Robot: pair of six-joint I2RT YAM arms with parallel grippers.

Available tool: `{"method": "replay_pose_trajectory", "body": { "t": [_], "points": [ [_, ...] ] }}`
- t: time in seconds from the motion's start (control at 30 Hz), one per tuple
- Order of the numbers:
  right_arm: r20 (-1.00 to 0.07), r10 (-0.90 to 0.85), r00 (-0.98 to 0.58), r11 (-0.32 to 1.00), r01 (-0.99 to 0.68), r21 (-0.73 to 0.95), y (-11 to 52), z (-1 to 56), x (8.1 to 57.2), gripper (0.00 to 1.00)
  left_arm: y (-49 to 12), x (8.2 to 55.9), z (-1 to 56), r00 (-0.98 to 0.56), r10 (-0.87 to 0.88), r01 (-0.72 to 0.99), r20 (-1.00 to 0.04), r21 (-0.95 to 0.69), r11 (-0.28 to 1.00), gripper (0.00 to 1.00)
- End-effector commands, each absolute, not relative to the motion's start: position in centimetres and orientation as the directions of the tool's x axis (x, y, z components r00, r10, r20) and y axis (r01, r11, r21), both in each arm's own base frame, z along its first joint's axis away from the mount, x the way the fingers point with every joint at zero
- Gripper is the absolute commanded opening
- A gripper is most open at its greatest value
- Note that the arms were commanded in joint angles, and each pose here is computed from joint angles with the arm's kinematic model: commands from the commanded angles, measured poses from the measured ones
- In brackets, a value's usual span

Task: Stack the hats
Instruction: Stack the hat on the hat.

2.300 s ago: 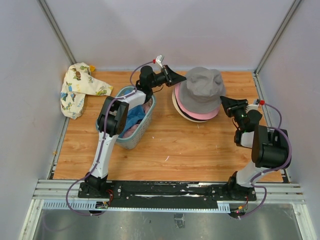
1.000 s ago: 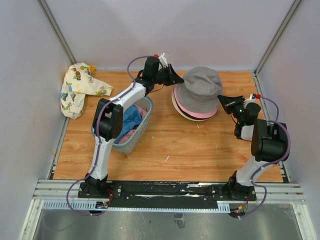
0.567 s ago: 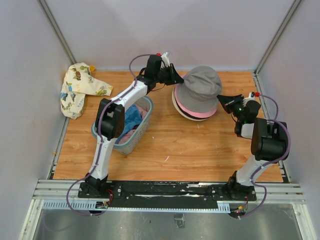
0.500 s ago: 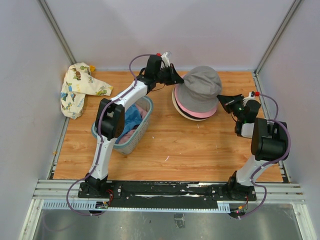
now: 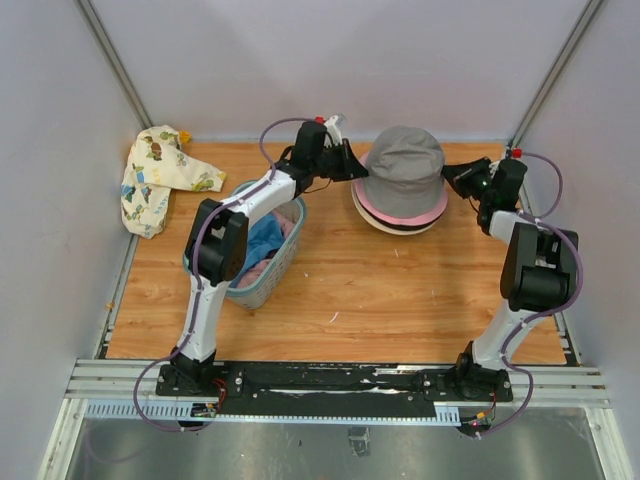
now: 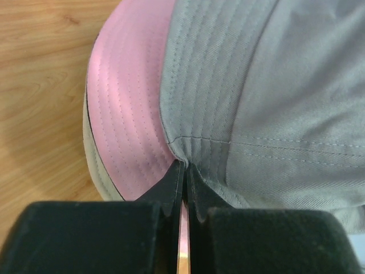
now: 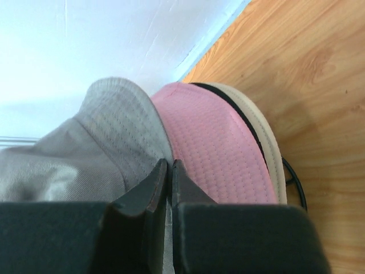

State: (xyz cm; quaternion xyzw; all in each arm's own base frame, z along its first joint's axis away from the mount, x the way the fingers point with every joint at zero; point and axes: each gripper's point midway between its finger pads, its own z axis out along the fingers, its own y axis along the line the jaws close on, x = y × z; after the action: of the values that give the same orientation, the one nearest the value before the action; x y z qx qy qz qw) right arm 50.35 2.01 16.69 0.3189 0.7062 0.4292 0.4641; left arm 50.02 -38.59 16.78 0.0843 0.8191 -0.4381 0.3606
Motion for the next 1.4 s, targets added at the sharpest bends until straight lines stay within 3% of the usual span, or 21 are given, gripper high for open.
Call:
{"method": "replay_pose_trajectory", "body": {
  "t": [0.0,0.13,0.4,1.0,1.37],
  "points": [
    [-0.409,0.826,-0.387,0.501,0.173,0.848,1.6,14.5,52.1,0.01,-37.2,44.6,7.9,-0.85,-0.039,0.347,-0.526,-0.614,0.709,0.0],
    [-0.41,0.821,-0.397,0.508,0.181,0.842,1.8,14.5,52.7,0.04,-37.3,43.3,9.4,-0.841,-0.069,0.353,-0.537,-0.641,0.681,0.03],
    [-0.418,0.833,-0.362,0.488,0.124,0.864,1.7,16.2,52.5,0.3,-37.2,41.8,12.0,-0.826,-0.124,0.357,-0.549,-0.681,0.64,0.39],
    [-0.45,0.863,-0.23,0.478,0.083,0.874,-1.4,20.1,47.9,0.4,-34.6,41.9,19.9,-0.727,-0.222,0.408,-0.65,-0.669,0.622,0.45],
    [-0.424,0.878,-0.222,0.43,-0.025,0.903,1.0,21.6,42.3,0.45,-32.9,46.5,23.2,-0.674,-0.344,0.422,-0.654,-0.722,0.548,0.53]
  ]
}}
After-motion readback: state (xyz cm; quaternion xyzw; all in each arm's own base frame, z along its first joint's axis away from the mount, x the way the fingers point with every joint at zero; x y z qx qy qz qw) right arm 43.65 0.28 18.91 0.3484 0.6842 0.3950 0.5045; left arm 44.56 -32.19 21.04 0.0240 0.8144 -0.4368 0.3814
